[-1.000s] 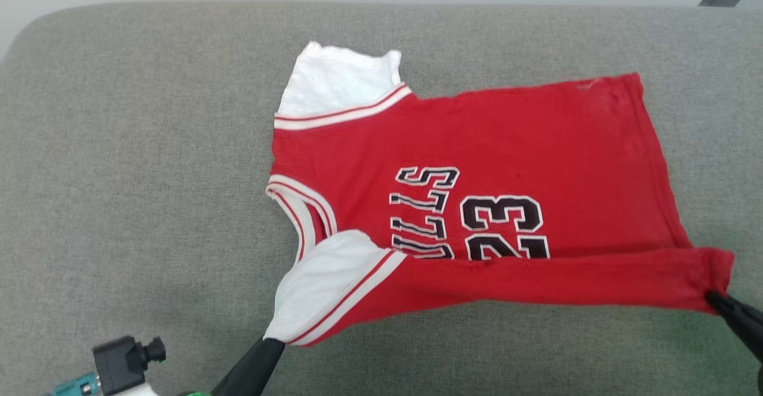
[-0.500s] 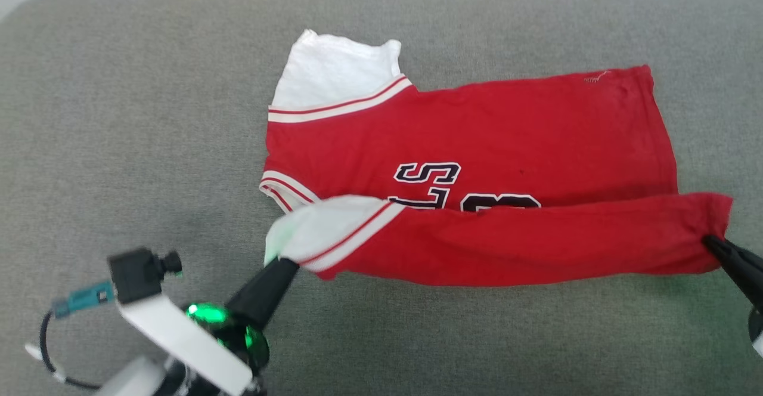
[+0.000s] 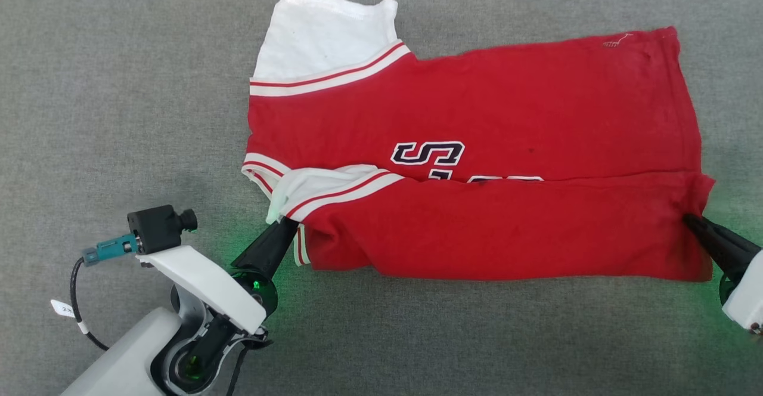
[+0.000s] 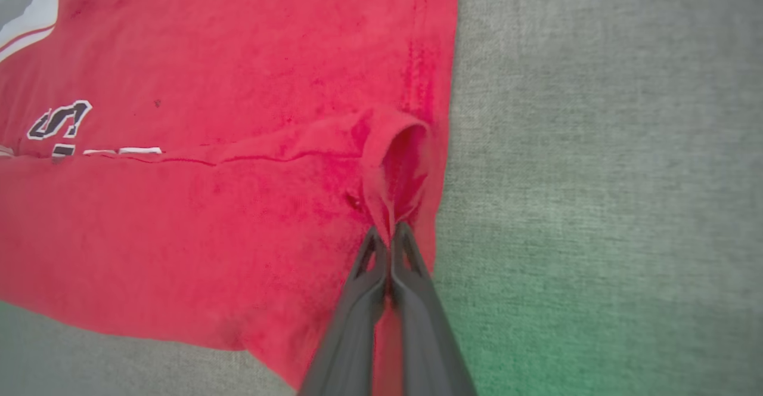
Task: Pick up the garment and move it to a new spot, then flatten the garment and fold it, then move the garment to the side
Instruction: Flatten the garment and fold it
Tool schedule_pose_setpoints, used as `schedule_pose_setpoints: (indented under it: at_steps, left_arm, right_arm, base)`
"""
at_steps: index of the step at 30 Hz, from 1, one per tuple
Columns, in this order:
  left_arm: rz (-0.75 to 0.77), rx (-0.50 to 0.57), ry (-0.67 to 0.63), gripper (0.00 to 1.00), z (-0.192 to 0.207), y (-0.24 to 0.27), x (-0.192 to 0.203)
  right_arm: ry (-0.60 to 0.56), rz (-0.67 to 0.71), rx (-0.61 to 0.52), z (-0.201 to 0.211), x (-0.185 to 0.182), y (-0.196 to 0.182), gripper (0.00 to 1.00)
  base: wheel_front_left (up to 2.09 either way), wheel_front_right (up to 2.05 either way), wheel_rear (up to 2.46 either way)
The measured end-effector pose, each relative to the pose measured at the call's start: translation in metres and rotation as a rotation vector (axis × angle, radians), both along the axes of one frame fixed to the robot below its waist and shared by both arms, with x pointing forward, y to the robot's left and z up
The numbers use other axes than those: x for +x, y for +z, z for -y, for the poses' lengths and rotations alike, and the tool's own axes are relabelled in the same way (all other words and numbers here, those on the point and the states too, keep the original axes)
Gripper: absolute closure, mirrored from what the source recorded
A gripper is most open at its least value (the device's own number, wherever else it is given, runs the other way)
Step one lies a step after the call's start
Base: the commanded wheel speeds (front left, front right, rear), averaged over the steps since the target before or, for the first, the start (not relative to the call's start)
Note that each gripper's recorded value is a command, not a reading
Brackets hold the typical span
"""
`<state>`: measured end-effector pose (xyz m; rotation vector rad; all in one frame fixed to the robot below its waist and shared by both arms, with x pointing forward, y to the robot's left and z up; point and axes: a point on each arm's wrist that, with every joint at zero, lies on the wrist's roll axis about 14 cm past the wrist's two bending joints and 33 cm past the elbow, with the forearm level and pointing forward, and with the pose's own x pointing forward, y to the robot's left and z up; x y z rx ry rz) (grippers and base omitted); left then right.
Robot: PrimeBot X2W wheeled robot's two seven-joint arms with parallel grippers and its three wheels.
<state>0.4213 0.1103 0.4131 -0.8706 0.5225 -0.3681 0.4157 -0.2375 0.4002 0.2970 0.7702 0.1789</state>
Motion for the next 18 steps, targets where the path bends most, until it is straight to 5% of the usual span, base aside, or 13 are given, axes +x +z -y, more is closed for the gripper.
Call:
schedule_pose_setpoints:
  at_steps: [7, 8, 9, 10, 11, 12, 13, 18]
  left_arm:
    - [-0.055, 0.042, 0.004, 1.0, -0.006, -0.024, 0.002]
    - [-0.055, 0.047, 0.005, 0.87, -0.007, -0.025, 0.002]
    - [-0.053, 0.052, 0.0, 0.61, -0.007, -0.025, 0.002]
    - [-0.047, 0.056, 0.002, 0.61, -0.008, -0.024, 0.003]
    - [-0.036, 0.071, 0.0, 0.24, -0.011, -0.023, 0.004]
    - [-0.022, 0.093, -0.006, 0.0, -0.014, -0.022, 0.005]
    - [-0.012, 0.112, -0.008, 0.0, -0.018, -0.021, 0.005]
    - [0.042, 0.239, -0.059, 0.0, -0.041, -0.013, -0.002]
  right_arm:
    - [-0.007, -0.006, -0.002, 0.001, 0.005, -0.014, 1.0]
    - [-0.008, -0.001, -0.002, 0.001, 0.006, -0.014, 1.0]
    - [-0.005, 0.002, -0.001, -0.001, 0.007, -0.014, 0.86]
    - [-0.003, 0.011, -0.001, -0.002, 0.008, -0.014, 0.86]
    - [-0.004, 0.024, 0.0, -0.002, 0.009, -0.012, 0.58]
    - [-0.006, 0.033, 0.001, -0.003, 0.01, -0.011, 0.5]
    - [-0.005, 0.041, -0.001, -0.003, 0.011, -0.01, 0.0]
    - [-0.004, 0.116, -0.028, 0.002, 0.019, 0.007, 0.0]
  base:
    - [0.0, 0.0, 0.0]
    - [0.0, 0.0, 0.0]
    - [0.0, 0.0, 0.0]
    - [0.0, 0.0, 0.0]
    - [0.0, 0.0, 0.0]
    - [0.0, 0.0, 0.0]
    - [0.0, 0.0, 0.0]
    - [0.0, 0.0, 0.0]
